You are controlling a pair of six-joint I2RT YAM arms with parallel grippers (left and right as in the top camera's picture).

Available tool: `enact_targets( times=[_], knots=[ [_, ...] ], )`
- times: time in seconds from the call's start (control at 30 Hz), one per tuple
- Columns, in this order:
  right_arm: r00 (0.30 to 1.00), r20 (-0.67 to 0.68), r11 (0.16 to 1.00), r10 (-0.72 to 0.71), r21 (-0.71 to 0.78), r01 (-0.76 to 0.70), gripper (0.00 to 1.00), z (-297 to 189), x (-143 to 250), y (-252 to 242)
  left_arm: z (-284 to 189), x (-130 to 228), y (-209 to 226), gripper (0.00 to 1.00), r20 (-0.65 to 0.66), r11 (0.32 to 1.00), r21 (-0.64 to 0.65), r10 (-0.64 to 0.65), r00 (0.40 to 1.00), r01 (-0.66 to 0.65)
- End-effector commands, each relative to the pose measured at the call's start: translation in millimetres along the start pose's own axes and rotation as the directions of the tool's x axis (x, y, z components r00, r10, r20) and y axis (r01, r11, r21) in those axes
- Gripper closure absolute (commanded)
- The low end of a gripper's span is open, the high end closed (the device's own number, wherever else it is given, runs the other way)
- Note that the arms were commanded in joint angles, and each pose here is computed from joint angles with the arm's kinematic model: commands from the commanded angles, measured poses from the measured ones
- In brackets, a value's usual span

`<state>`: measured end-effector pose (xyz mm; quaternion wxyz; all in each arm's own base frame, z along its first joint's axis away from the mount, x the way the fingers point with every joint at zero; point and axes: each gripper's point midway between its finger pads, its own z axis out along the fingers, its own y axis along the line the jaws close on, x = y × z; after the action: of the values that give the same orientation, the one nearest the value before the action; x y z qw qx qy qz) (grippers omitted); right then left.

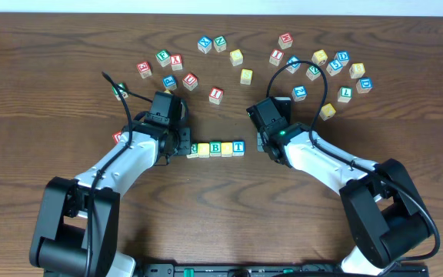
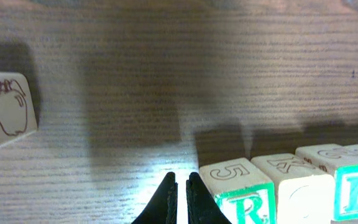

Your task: Spell out ROBOT

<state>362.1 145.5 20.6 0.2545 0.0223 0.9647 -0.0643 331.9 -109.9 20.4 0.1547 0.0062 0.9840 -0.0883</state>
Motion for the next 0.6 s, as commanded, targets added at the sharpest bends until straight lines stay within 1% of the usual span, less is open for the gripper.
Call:
enact_targets(
  times=[0.0,0.13,0.27,0.57],
  knots=[
    [1.000,-0.007,1.000,-0.010,0.015,0.010,0.99,3.1,3.3,-3.3,2.5,5.3,0.7,0.93,-0.025,1.000,0.002,-0.002,1.000,0.002],
    [1.000,-0.007,1.000,-0.010,0.015,0.010,0.99,3.1,3.3,-3.3,2.5,6.2,0.5,0.92,-0.028,1.000,0.003,-0.002,1.000,0.002],
    [1.000,-0.007,1.000,-0.010,0.015,0.010,0.99,3.1,3.3,-3.3,2.3,6.2,-8.0,0.92,-0.032,0.999,0.052,-0.001,0.999,0.002],
    [1.000,-0.007,1.000,-0.010,0.015,0.010,0.99,3.1,3.3,-3.3,2.2,5.5,-8.2,0.92,-0.030,0.999,0.052,0.000,1.000,0.002]
  ],
)
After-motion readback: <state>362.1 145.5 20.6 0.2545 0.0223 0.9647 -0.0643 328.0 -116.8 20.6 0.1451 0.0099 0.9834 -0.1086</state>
